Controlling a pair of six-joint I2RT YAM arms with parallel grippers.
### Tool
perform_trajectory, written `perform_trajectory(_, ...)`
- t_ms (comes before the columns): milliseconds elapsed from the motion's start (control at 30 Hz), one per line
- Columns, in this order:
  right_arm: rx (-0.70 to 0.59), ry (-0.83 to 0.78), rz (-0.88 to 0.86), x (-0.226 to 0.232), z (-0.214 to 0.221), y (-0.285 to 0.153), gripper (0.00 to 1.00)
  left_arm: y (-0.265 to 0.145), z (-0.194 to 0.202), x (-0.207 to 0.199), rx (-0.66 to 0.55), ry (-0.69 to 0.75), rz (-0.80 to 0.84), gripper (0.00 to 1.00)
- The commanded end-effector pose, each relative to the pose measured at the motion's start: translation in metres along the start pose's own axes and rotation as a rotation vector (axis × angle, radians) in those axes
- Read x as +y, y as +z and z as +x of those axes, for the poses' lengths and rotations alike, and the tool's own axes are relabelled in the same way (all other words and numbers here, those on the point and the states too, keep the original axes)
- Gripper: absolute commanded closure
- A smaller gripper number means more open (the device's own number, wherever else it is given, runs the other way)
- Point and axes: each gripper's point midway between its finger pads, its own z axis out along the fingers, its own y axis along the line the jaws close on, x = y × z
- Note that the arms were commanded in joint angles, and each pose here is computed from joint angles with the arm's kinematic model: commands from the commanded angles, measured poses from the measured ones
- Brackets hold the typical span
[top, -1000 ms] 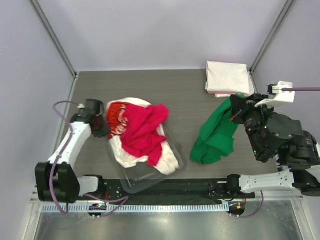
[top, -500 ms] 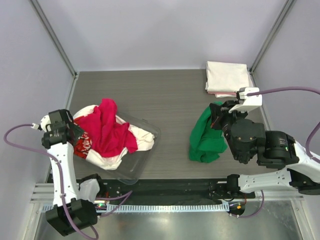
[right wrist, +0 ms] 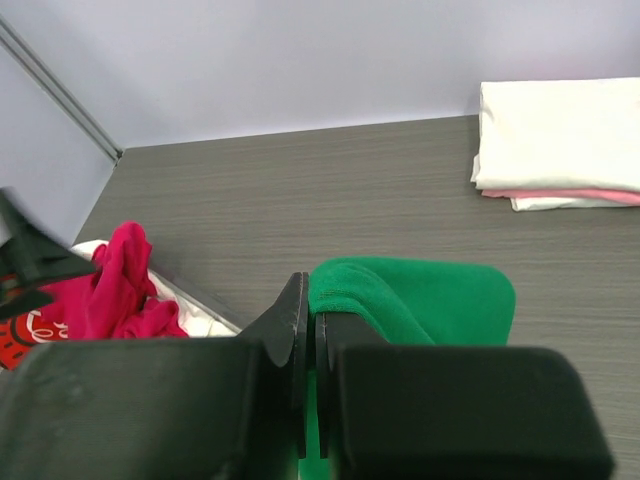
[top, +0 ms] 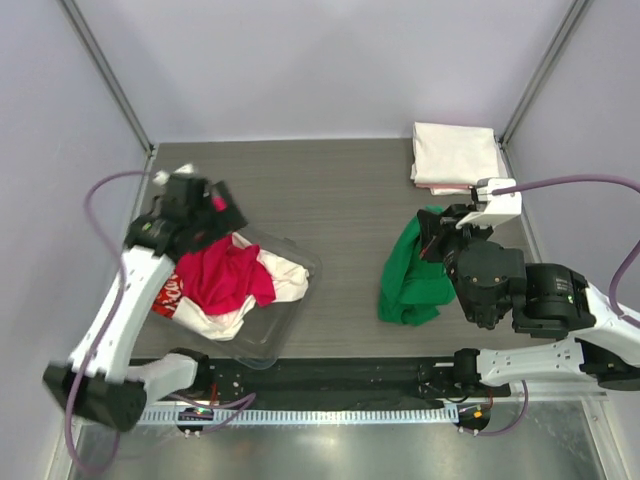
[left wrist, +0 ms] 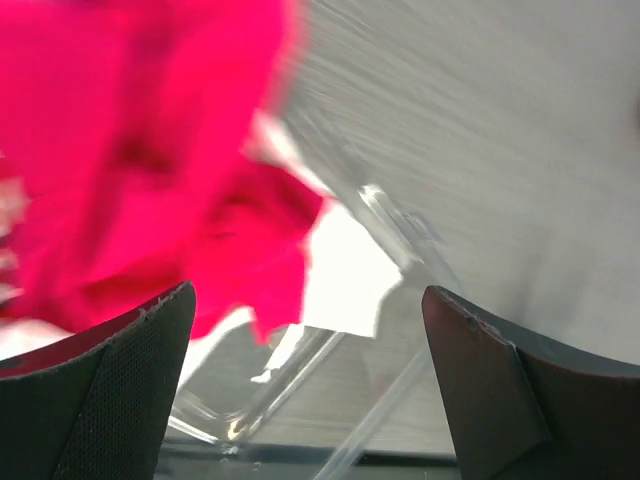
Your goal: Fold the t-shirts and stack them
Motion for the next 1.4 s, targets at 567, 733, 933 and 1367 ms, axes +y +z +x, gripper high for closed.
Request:
perform_trajectory(567, 0.042, 0.131, 0.000, -0.019, 0.000, -0.011, 0.99, 0.159, 0.078, -0.074, 0.347, 0.041, -0.228, 0.19)
perform_trajectory(733, 0.049, 0.132, 0.002, -0.019, 0.003, -0.011, 0.99, 0.184, 0.105, -0.042, 0.442, -0.143, -0.209, 0.68)
perform_trajectory(933, 0.053, 0.136, 0.004, -0.024, 0.007, -0.012, 0.99, 0.188, 0.105, 0.014, 0.464, -0.259, -0.247, 1.00)
perform_trajectory(1367, 0.046, 0.096, 0.037, -0.016, 0.014, -0.005, 0.99, 0.103, 0.033, 0.186, 0.214, -0.632, -0.427, 1.00)
